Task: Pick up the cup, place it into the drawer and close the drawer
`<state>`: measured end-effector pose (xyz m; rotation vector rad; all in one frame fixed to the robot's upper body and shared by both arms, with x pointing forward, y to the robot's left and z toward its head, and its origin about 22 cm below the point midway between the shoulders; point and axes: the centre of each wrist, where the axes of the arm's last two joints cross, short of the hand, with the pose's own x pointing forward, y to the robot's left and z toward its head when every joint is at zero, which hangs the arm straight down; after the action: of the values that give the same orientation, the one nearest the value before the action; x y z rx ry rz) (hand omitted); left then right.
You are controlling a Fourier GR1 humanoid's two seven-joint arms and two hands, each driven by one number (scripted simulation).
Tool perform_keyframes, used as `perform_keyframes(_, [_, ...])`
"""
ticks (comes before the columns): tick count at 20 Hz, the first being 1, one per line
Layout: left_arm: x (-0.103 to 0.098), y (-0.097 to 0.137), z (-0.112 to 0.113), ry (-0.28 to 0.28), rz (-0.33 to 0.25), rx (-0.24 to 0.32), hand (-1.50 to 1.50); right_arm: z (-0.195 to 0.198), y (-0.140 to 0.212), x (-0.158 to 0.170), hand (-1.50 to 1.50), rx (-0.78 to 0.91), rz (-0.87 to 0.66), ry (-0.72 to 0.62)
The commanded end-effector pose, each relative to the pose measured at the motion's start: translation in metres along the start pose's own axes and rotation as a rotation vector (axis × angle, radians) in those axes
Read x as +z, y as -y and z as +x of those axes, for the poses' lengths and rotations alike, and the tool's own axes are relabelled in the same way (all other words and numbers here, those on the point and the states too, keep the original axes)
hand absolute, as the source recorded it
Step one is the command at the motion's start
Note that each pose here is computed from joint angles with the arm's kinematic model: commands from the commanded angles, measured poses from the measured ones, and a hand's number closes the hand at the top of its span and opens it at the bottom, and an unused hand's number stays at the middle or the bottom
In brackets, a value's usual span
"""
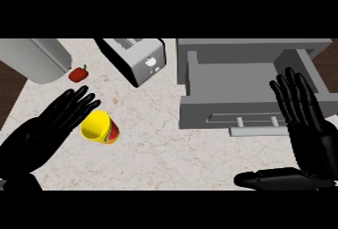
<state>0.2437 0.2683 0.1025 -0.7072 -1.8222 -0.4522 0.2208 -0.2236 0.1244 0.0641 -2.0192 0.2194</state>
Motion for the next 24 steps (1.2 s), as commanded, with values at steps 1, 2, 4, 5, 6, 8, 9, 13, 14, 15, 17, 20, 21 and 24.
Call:
perform_keyframes(1, [0.022, -0.052, -0.002, -0.033, -0.064, 0.128, -1.5, -0.012, 0.002, 0.003, -1.5, -0.01, 0.029, -0.064])
perform_keyframes(2, [0.026, -0.073, -0.007, -0.015, -0.044, 0.14, -1.5, -0.007, 0.006, 0.001, -1.5, -0.004, 0.042, -0.052])
perform_keyframes(4, [0.019, -0.088, -0.022, -0.073, -0.076, 0.134, -1.5, -0.002, 0.008, -0.008, -1.5, 0.003, 0.04, -0.053])
perform_keyframes(5, [0.031, -0.108, -0.015, -0.088, -0.063, 0.118, -1.5, -0.019, 0.013, -0.014, -1.5, -0.01, 0.039, -0.047])
perform_keyframes(6, [0.001, -0.106, -0.029, -0.108, -0.07, 0.11, -1.5, -0.022, 0.015, -0.021, -1.5, -0.03, 0.045, -0.043])
perform_keyframes(8, [0.017, -0.111, -0.036, -0.154, -0.074, 0.118, -1.5, -0.028, 0.022, -0.021, -1.5, -0.012, 0.03, -0.052])
perform_keyframes(9, [-0.002, -0.113, -0.052, -0.167, -0.056, 0.117, -1.5, -0.012, 0.019, -0.027, -1.5, 0.0, 0.043, -0.028])
perform_keyframes(13, [0.014, -0.119, -0.074, -0.206, -0.065, 0.104, -1.5, -0.014, 0.029, -0.032, -1.5, 0.008, 0.052, -0.026])
perform_keyframes(14, [0.012, -0.111, -0.092, -0.195, -0.05, 0.111, -1.5, -0.026, 0.022, -0.038, -1.5, 0.02, 0.052, -0.025])
perform_keyframes(15, [0.017, -0.128, -0.081, -0.21, -0.047, 0.09, -1.5, -0.005, 0.027, -0.04, -1.5, -0.001, 0.048, -0.015])
perform_keyframes(17, [0.029, -0.116, -0.104, -0.228, -0.028, 0.073, -1.5, -0.01, 0.025, -0.043, -1.5, 0.012, 0.05, -0.021])
perform_keyframes(20, [0.034, -0.126, -0.114, -0.258, 0.002, 0.034, -1.5, -0.005, 0.031, -0.041, -1.5, 0.014, 0.046, -0.012])
perform_keyframes(21, [0.025, -0.124, -0.118, -0.262, 0.011, 0.023, -1.5, -0.004, 0.017, -0.04, -1.5, 0.02, 0.043, -0.013])
perform_keyframes(24, [0.058, -0.135, -0.123, -0.298, 0.034, 0.036, -1.5, -0.001, 0.027, -0.042, -1.5, 0.015, 0.047, -0.011])
